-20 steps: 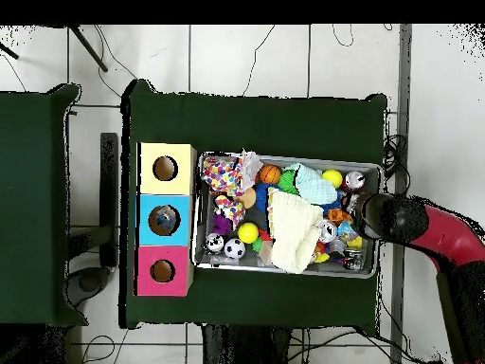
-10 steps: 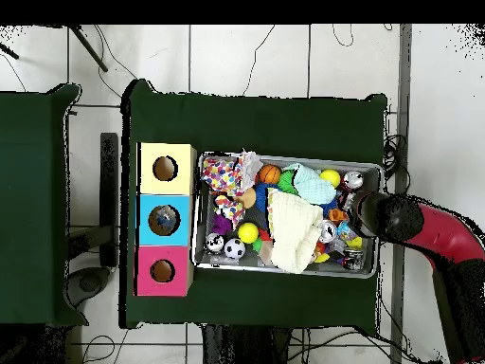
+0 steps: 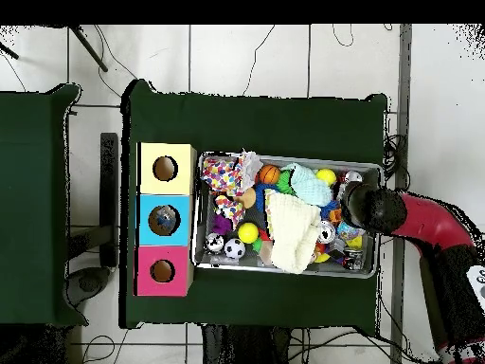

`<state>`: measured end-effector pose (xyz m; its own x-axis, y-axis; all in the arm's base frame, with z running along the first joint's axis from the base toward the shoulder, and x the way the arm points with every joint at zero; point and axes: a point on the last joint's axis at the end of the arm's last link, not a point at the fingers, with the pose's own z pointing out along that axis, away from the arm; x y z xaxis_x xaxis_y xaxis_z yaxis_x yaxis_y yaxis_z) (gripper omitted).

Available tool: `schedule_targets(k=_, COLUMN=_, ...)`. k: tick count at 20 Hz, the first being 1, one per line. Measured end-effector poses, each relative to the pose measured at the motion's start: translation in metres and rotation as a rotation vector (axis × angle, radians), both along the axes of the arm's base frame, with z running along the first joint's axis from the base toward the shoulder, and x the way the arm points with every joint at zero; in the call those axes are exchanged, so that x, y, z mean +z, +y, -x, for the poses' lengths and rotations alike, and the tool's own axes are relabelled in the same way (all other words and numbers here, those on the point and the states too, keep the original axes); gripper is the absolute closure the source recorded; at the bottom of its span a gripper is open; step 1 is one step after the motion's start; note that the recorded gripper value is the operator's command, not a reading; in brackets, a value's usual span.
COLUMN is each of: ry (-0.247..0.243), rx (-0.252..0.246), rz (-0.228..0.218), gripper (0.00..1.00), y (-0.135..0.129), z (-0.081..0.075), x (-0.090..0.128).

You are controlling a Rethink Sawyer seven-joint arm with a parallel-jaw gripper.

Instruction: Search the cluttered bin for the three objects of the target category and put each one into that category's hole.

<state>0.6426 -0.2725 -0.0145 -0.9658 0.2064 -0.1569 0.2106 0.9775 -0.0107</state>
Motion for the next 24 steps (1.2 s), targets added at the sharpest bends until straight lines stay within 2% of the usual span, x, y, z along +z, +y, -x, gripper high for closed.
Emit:
schedule_targets(k=4, ry=-0.003, rx=0.006, rz=0.014, gripper=0.0, y=-0.001, z=-0.002, x=-0.007)
schedule_targets(k=14, ry=0.001, rx=0.01, rz=0.033, gripper=0.0, y=-0.003, z=-0.004, x=-0.006)
schedule_targets(k=17, ry=-0.001, rx=0.002, rz=0.026, gripper=0.0, y=-0.004, z=-0.003, x=-0.006)
schedule_targets(k=24, ry=-0.001, rx=-0.053, rz=-0.024, gripper=0.0, y=-0.011, z=0.0, x=-0.006)
